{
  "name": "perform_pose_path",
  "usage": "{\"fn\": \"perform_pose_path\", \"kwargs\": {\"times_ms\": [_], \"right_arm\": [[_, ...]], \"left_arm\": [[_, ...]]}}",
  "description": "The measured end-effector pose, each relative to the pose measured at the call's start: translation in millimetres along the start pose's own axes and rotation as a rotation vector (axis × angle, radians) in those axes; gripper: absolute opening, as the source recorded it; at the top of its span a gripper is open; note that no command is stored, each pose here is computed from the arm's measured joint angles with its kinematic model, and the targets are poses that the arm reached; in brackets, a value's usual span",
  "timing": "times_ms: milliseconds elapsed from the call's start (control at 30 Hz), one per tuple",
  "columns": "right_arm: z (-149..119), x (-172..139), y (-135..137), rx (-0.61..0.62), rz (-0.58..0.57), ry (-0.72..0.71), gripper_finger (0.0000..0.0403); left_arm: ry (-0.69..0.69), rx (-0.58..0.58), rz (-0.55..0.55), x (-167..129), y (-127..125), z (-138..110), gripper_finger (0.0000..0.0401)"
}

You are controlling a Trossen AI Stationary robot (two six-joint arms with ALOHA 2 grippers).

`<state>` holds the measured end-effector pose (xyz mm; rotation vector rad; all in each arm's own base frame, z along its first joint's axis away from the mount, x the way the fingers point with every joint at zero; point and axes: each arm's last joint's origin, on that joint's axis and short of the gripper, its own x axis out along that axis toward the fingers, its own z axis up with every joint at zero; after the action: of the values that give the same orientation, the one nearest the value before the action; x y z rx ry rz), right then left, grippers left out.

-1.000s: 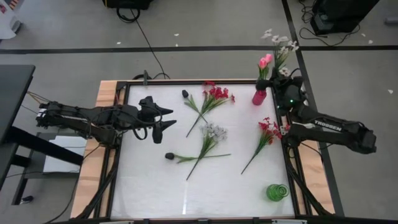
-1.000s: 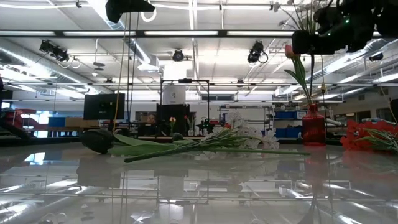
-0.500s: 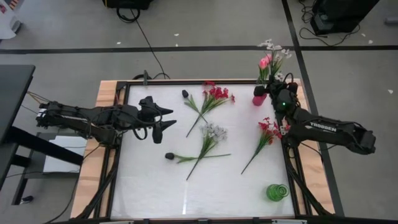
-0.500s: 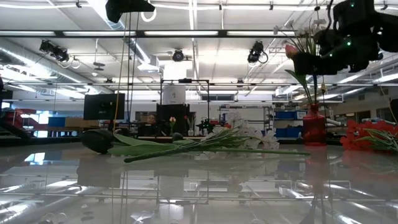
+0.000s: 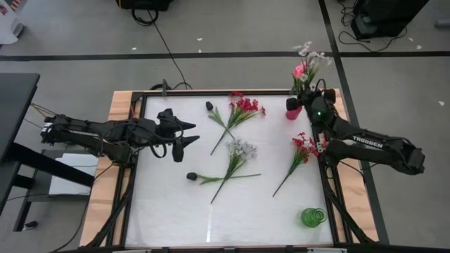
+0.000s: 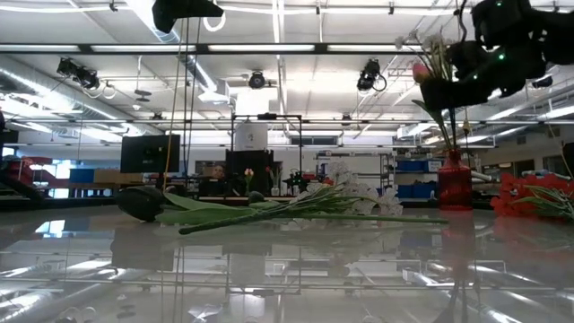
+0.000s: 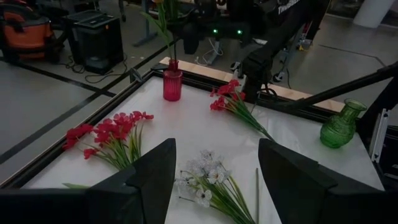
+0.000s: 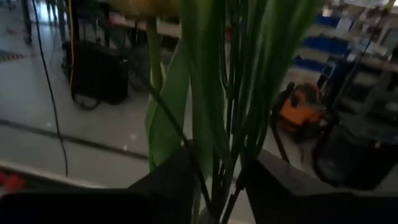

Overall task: Sort flowers into vase by color
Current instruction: Put the bottom white flowers into the red vase, then put the white flowers into the red vase

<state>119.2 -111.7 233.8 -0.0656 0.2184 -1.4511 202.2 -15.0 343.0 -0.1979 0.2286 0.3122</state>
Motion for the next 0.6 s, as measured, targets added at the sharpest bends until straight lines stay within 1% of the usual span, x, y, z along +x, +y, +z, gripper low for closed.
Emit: {"fn": "perform_pose_path", "kwargs": {"times_ms": [100, 167, 333, 467, 600], "right_arm": [[1.7, 1.8, -1.6, 0.014, 0.015, 0.113, 0.0152], [-1.7, 4.4, -2.0, 0.057, 0.029, 0.183, 0.0163], [-3.7, 6.0, -2.9, 0.162, 0.131, 0.338, 0.018], [9.0, 0.7, -8.2, 0.169, 0.147, 0.44, 0.0185], [29.1, -4.1, -14.8, 0.152, 0.14, 0.465, 0.0185]], "left_arm": [[0.0, 0.0, 0.0, 0.0, 0.0, 0.0, 0.0233], [0.0, 0.0, 0.0, 0.0, 0.0, 0.0, 0.0233], [0.0, 0.0, 0.0, 0.0, 0.0, 0.0, 0.0233], [0.0, 0.0, 0.0, 0.0, 0.0, 0.0, 0.0233], [0.0, 0.0, 0.0, 0.0, 0.0, 0.0, 0.0233]]}}
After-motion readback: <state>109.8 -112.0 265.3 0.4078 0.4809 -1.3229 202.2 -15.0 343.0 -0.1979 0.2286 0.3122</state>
